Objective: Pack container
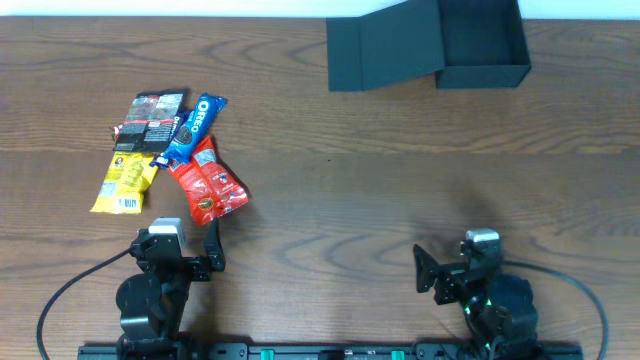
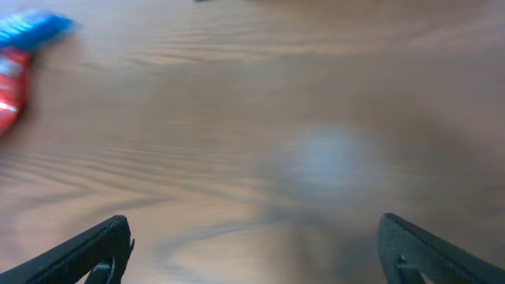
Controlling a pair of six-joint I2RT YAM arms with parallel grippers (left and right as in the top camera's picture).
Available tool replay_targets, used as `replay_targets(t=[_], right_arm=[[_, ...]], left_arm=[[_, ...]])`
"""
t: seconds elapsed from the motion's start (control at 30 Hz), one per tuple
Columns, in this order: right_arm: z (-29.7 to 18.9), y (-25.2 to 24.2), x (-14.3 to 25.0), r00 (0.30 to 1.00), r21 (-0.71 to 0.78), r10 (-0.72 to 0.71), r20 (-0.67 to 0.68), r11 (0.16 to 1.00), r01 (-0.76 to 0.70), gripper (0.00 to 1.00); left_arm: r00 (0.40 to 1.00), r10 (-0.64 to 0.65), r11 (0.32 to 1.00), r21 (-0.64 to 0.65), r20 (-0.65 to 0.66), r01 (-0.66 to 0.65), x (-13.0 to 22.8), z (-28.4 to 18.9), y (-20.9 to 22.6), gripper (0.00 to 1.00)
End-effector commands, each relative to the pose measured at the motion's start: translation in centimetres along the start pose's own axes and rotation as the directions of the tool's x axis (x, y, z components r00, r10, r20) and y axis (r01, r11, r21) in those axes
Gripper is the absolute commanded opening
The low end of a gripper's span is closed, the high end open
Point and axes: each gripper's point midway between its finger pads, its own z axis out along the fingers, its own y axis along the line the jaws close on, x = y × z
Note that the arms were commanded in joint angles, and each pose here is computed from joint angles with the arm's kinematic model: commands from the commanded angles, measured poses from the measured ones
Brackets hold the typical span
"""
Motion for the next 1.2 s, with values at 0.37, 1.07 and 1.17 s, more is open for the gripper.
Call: replay_targets(t=[0.37,1.07,1.17], right_arm=[[-1.4,6.8,-2.8,0.915,-0.371,0.397,-0.079,0.840,-0.396,0.99],[8.8,-0.2,-17.1,0.999,0.061,0.033,0.032,0.998,-0.035,0.99],[11.4,-2.3,-20.5,1.000,0.112,-0.007,0.025,0.994,0.004,0.99]], left_arm=[[1.000,0.017,1.000,0.007,-0.020,-0.017,1.0,0.3,0.0,0.95],[1.000,0.017,1.000,0.007,-0.021,-0.017,1.0,0.3,0.0,0.95],[1.000,0.017,1.000,0.007,-0.021,-0.017,1.0,0.3,0.0,0.95]])
